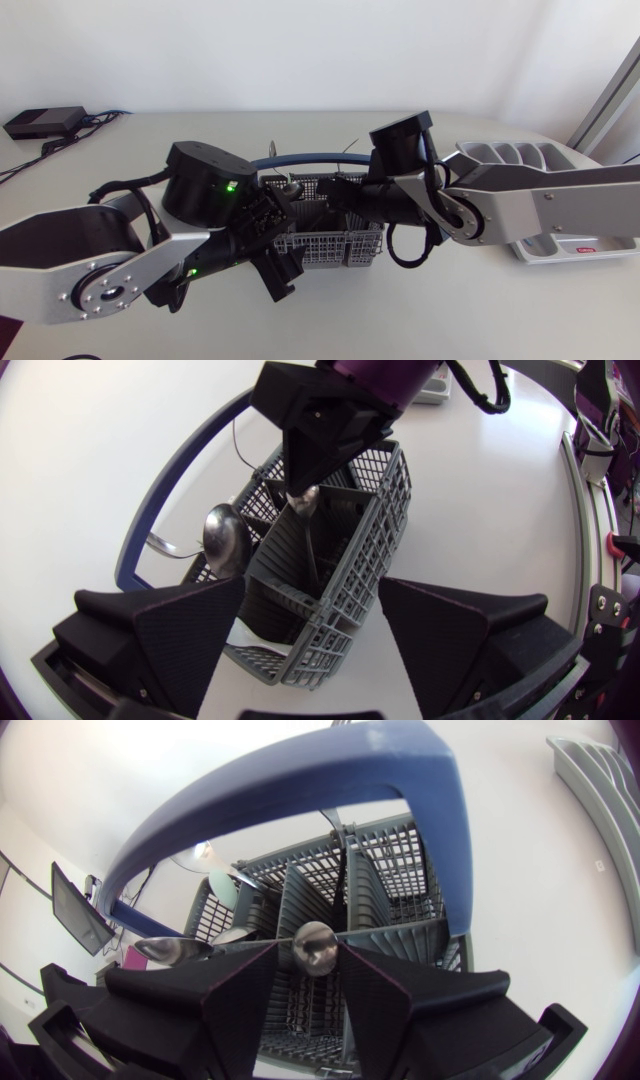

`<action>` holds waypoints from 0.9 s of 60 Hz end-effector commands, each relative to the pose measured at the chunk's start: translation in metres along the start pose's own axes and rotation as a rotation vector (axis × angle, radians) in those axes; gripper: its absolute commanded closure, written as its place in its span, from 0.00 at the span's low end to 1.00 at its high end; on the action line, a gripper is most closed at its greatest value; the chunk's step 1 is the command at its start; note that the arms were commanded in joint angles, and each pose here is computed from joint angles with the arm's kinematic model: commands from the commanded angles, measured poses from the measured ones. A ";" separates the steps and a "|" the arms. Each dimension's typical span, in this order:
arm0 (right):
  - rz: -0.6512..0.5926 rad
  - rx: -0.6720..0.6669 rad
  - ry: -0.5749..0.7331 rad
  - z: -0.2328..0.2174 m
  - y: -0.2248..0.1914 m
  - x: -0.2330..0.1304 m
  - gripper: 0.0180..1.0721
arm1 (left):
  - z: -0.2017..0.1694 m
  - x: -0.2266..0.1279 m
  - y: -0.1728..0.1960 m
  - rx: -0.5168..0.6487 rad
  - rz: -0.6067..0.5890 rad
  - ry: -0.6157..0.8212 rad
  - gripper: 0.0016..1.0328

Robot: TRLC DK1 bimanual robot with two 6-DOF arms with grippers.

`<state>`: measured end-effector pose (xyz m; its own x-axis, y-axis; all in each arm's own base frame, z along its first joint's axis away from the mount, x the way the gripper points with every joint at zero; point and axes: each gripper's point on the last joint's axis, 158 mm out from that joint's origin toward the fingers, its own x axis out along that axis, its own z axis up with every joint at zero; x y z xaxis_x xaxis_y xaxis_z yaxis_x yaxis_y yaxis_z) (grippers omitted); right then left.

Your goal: Sort the cutlery from the basket into the organizer compartments.

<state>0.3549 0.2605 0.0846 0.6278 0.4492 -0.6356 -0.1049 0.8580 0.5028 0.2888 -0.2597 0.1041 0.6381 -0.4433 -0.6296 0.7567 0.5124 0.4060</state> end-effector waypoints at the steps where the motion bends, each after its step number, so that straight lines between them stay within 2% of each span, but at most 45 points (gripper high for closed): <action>1: -0.010 -0.007 0.001 -0.004 -0.007 0.006 0.56 | -0.005 -0.002 -0.008 -0.004 -0.013 0.000 0.11; 42: 0.000 -0.065 -0.042 0.001 -0.002 0.017 0.56 | -0.003 -0.005 -0.013 0.007 -0.025 -0.005 0.11; 44: 0.006 -0.066 -0.037 0.000 -0.001 0.017 0.60 | -0.003 -0.005 -0.014 0.008 -0.027 -0.005 0.11; 49: 0.012 -0.082 -0.034 -0.002 0.002 0.016 0.75 | -0.004 -0.004 -0.014 0.007 -0.027 -0.003 0.11; 54: 0.018 -0.088 -0.035 -0.003 0.004 0.015 0.77 | -0.005 -0.004 -0.015 0.006 -0.028 0.000 0.11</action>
<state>0.3671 0.2692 0.0878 0.6681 0.4577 -0.5867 -0.1728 0.8623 0.4760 0.2816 -0.2649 0.1044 0.6283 -0.4585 -0.6284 0.7675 0.4976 0.4043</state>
